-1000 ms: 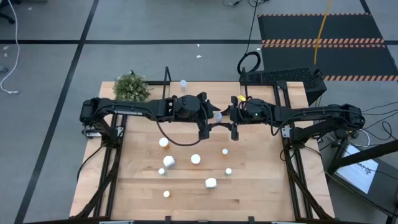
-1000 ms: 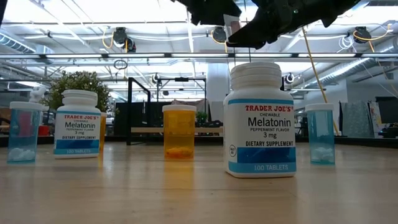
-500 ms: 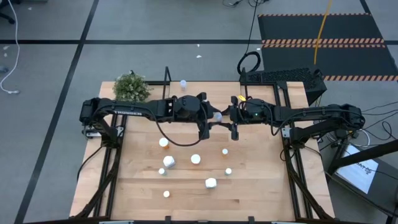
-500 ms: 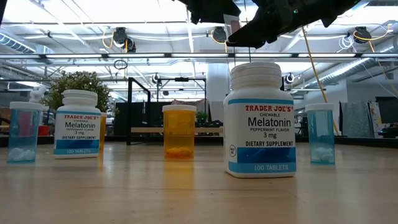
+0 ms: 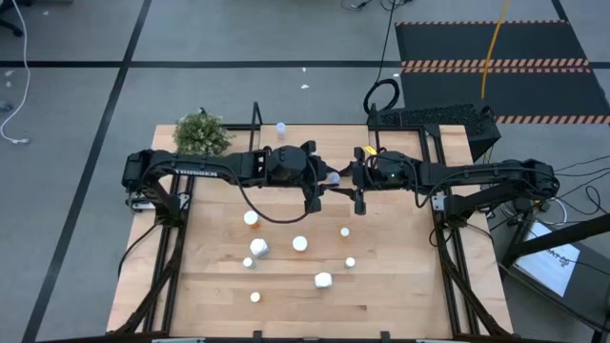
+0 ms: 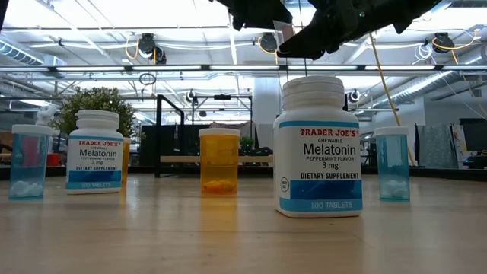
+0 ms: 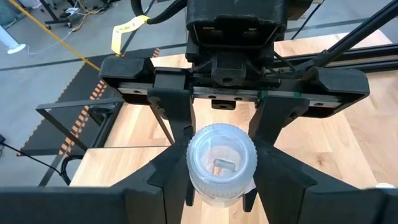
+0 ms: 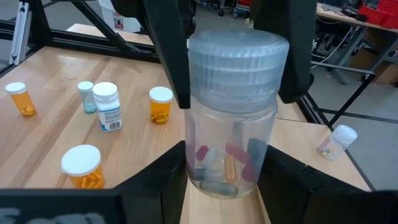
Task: Pick and place medicine bottles onto shelf by color
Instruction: Put the transparent pill bottle on the shelf aligned with the other transparent pill bottle
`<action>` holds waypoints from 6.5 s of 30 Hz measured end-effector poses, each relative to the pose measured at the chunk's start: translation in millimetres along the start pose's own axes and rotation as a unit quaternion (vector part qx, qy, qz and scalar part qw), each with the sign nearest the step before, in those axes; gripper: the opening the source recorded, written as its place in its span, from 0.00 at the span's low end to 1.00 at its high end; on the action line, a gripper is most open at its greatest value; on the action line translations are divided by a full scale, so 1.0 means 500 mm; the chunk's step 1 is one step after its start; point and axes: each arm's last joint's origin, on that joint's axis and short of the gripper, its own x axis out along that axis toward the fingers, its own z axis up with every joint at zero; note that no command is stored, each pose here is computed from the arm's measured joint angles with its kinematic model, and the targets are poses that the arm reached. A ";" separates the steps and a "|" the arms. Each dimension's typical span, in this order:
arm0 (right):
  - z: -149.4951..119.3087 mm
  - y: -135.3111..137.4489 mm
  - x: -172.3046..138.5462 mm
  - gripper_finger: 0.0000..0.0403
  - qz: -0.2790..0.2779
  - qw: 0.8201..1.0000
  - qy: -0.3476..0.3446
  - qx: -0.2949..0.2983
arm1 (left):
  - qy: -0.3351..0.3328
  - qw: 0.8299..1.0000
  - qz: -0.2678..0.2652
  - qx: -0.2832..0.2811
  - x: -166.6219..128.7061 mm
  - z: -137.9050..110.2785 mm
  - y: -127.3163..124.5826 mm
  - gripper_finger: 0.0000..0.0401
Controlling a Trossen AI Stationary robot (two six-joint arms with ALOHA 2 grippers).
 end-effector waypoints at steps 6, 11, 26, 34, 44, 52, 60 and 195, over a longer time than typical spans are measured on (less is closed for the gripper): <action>0.000 0.000 0.000 0.49 0.000 1.000 0.001 0.002 | 0.022 1.000 -0.003 0.011 0.000 -0.009 0.000 0.41; -0.005 0.001 0.000 0.55 0.003 1.000 0.013 0.001 | 0.043 0.999 -0.008 0.027 -0.001 -0.017 -0.001 0.38; 0.004 0.003 -0.069 0.60 0.008 0.999 0.038 -0.013 | 0.164 0.986 -0.009 0.022 -0.007 -0.082 0.097 0.41; 0.000 0.004 -0.077 0.60 0.011 0.998 0.053 -0.012 | 0.195 0.980 -0.039 -0.001 -0.008 -0.137 0.157 0.41; -0.009 0.006 -0.077 0.60 0.015 0.997 0.071 -0.010 | 0.204 0.979 -0.010 -0.006 -0.004 -0.239 0.239 0.41; -0.051 0.011 -0.068 0.60 0.014 0.997 0.075 -0.019 | 0.153 0.988 -0.036 0.001 -0.022 -0.272 0.309 0.41; -0.068 0.010 -0.064 0.60 0.008 0.997 0.067 -0.023 | 0.133 0.989 -0.062 0.031 -0.036 -0.284 0.338 0.41; 0.079 -0.158 0.312 0.33 -0.052 0.988 0.129 0.062 | -0.066 0.985 0.149 -0.066 -0.326 -0.273 0.092 0.58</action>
